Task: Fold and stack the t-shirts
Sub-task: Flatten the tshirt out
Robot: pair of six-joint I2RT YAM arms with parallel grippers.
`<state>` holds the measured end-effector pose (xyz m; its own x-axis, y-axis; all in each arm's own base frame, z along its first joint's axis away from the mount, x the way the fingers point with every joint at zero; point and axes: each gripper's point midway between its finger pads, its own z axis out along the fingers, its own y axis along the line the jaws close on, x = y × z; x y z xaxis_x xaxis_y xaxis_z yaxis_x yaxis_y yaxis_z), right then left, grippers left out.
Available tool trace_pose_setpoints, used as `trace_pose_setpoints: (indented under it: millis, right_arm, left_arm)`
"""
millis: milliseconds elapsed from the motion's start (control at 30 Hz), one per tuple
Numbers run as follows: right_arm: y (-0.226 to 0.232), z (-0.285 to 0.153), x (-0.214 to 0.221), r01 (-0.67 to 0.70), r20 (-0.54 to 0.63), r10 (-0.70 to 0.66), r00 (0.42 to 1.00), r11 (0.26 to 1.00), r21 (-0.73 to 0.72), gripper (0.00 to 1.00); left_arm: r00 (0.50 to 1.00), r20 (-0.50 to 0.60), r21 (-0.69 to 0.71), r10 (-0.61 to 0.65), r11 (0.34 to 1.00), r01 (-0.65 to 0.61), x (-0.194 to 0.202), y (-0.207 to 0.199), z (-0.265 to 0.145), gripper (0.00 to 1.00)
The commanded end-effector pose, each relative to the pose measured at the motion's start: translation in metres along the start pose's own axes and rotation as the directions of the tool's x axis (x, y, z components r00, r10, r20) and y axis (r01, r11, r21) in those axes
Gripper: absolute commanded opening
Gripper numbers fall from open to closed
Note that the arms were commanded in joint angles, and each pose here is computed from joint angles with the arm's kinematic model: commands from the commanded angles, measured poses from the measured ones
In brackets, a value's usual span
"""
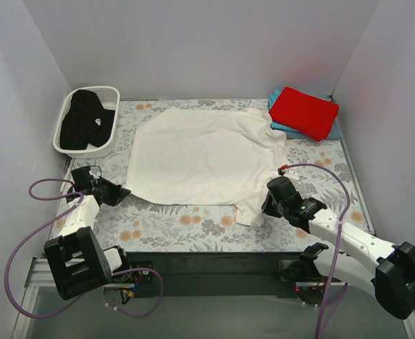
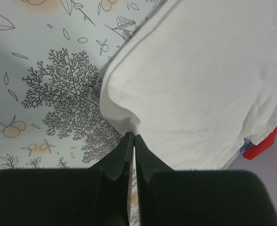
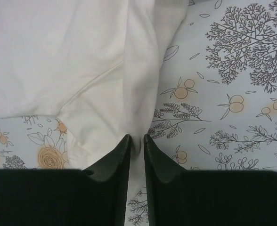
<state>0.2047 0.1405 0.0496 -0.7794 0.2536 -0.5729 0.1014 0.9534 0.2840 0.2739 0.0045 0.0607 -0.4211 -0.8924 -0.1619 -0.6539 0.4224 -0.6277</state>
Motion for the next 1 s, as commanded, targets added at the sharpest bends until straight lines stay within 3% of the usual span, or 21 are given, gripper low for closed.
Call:
trace_pose_setpoints:
  millis: [0, 100, 133, 400, 633, 667, 733, 800, 867, 967]
  right_arm:
    - [0.002, -0.004, -0.010, -0.022, 0.040, 0.024, 0.999, 0.999, -0.048, 0.22]
    - [-0.003, -0.010, -0.008, -0.037, 0.030, 0.039, 0.999, 0.998, -0.057, 0.03]
    - [-0.008, -0.013, -0.002, -0.035, 0.010, 0.036, 0.999, 0.999, -0.040, 0.01]
    - [-0.038, -0.049, 0.027, -0.070, -0.073, 0.070, 0.995, 0.998, 0.008, 0.01]
    - [-0.035, -0.069, 0.059, -0.132, -0.190, 0.117, 0.975, 0.989, -0.070, 0.01]
    - [-0.036, -0.071, 0.059, -0.132, -0.192, 0.117, 0.974, 0.989, -0.067, 0.04]
    - [-0.037, -0.072, 0.054, -0.133, -0.176, 0.123, 0.977, 0.990, -0.049, 0.57]
    - [-0.030, -0.076, 0.040, -0.139, -0.144, 0.129, 0.981, 0.988, -0.063, 0.84]
    - [-0.029, -0.074, 0.027, -0.133, -0.106, 0.128, 0.986, 0.991, -0.036, 0.87]
    - [-0.042, -0.069, -0.001, -0.136, 0.012, 0.135, 0.991, 0.988, 0.076, 0.81]
  left_arm:
    - [1.000, 0.001, 0.018, 0.013, 1.000, -0.013, 0.000, -0.002, 0.000, 0.00]
    - [1.000, -0.003, 0.016, 0.011, 1.000, -0.011, 0.001, -0.001, 0.000, 0.00]
    - [1.000, -0.004, 0.018, 0.015, 1.000, -0.015, 0.001, -0.002, 0.000, 0.00]
    - [1.000, -0.007, -0.002, 0.006, 1.000, -0.006, -0.001, 0.002, 0.001, 0.00]
    - [1.000, -0.004, -0.013, -0.005, 1.000, 0.005, -0.006, 0.002, 0.001, 0.00]
    - [1.000, -0.003, -0.013, -0.005, 1.000, 0.004, -0.006, 0.002, 0.001, 0.00]
    - [1.000, -0.004, -0.012, -0.003, 1.000, 0.003, -0.007, 0.001, 0.000, 0.00]
    - [1.000, 0.000, -0.013, -0.004, 1.000, 0.004, -0.008, 0.001, 0.000, 0.00]
    - [1.000, 0.005, -0.010, -0.006, 1.000, 0.006, -0.009, 0.000, -0.001, 0.05]
    - [1.000, 0.024, -0.015, -0.009, 1.000, 0.010, -0.012, -0.001, -0.003, 0.10]
